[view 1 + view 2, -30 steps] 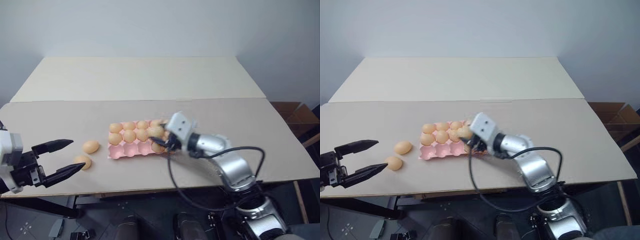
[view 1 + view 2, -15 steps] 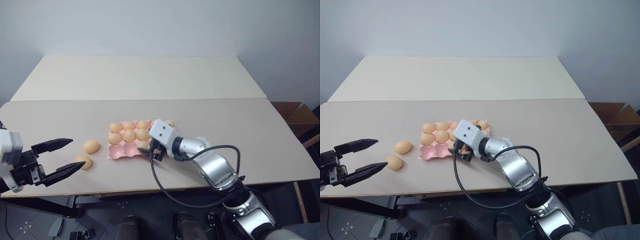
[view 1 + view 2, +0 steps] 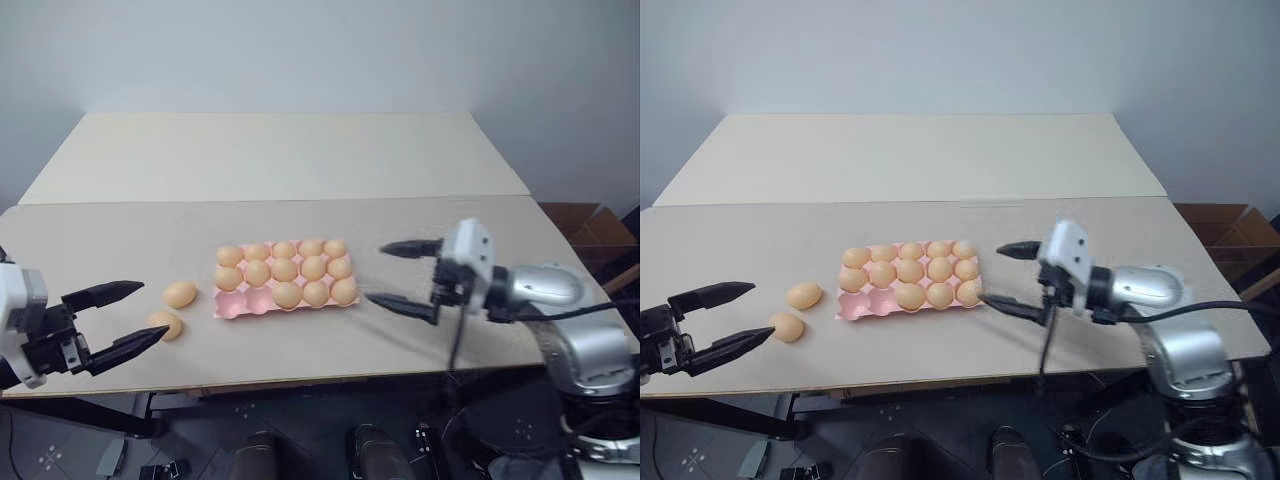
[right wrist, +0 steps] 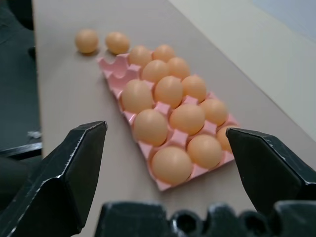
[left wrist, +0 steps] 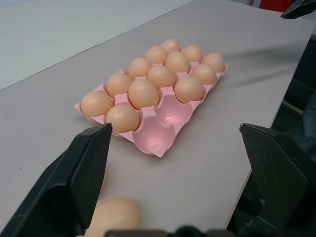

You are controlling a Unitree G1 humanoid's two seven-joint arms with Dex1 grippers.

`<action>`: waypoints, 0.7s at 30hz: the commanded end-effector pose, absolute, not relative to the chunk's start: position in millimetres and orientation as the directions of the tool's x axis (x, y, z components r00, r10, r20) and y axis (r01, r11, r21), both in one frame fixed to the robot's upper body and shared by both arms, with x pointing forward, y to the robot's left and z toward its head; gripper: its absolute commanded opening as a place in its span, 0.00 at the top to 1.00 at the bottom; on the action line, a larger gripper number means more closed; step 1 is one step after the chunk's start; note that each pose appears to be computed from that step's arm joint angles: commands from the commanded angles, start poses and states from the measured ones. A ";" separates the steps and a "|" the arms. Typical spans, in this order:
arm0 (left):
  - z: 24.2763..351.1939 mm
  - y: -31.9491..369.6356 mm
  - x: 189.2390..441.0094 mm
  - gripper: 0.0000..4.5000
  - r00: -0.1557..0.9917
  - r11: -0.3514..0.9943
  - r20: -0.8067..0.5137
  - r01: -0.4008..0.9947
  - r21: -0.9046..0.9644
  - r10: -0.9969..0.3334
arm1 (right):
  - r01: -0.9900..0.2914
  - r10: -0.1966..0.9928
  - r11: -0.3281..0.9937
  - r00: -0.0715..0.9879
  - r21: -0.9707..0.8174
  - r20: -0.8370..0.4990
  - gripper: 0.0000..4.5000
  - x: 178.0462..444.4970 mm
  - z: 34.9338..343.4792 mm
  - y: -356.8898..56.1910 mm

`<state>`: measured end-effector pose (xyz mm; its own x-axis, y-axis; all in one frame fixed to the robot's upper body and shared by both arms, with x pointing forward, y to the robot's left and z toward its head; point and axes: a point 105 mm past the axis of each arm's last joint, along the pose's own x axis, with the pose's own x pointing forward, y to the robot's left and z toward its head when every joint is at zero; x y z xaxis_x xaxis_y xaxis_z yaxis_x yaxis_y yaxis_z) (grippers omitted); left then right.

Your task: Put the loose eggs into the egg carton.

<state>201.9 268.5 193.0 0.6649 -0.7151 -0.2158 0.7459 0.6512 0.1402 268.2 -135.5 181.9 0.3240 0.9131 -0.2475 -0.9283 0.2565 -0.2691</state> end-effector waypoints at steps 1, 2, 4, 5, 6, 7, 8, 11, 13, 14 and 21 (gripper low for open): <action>196.6 268.5 201.1 0.00 0.660 0.638 -0.210 0.751 0.167 -0.721 | -0.928 0.928 0.217 0.293 -0.304 -0.231 0.01 266.3 187.4 -143.0; 196.5 268.7 201.0 0.00 0.660 0.639 -0.209 0.751 0.166 -0.721 | -0.927 0.928 0.221 0.296 -0.303 -0.227 0.01 267.6 187.2 -143.4; 195.9 268.7 200.9 0.00 0.666 0.644 -0.212 0.746 0.168 -0.715 | -0.924 0.929 0.225 0.299 -0.310 -0.217 0.01 269.4 188.3 -142.7; 195.7 268.6 200.8 0.00 0.668 0.647 -0.215 0.744 0.169 -0.712 | -0.922 0.930 0.223 0.298 -0.316 -0.214 0.01 269.7 188.7 -142.3; 194.0 267.9 201.2 0.00 0.686 0.664 -0.238 0.727 0.176 -0.688 | -0.921 0.931 0.226 0.301 -0.318 -0.209 0.01 270.0 188.9 -142.0; 191.5 267.2 201.4 0.00 0.701 0.681 -0.268 0.710 0.176 -0.661 | -0.920 0.931 0.227 0.302 -0.319 -0.207 0.01 270.2 188.7 -141.9; 187.2 267.0 201.3 0.00 0.721 0.707 -0.306 0.685 0.175 -0.622 | -0.920 0.930 0.227 0.302 -0.319 -0.208 0.01 269.9 187.8 -141.9; 172.2 267.7 201.1 0.00 0.778 0.791 -0.387 0.588 0.171 -0.495 | -0.920 0.930 0.227 0.302 -0.319 -0.210 0.01 268.8 186.2 -141.8; 167.7 266.9 201.4 0.00 0.807 0.833 -0.390 0.531 0.153 -0.443 | -0.921 0.930 0.227 0.301 -0.318 -0.209 0.01 268.5 185.9 -141.6; 165.5 268.0 203.2 0.00 0.828 0.861 -0.386 0.488 0.141 -0.407 | -0.921 0.931 0.226 0.300 -0.318 -0.207 0.01 268.0 186.1 -141.2; 138.1 274.9 222.5 0.00 0.866 0.963 -0.458 0.262 0.070 -0.203 | -0.917 0.932 0.223 0.300 -0.330 -0.205 0.01 267.7 188.7 -139.9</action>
<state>218.0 274.9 139.8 0.8590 -0.2474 -0.4482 0.3024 0.9516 0.0544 271.3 -142.1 177.1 0.3099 0.9205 -0.2379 -0.9277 0.2381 -0.2874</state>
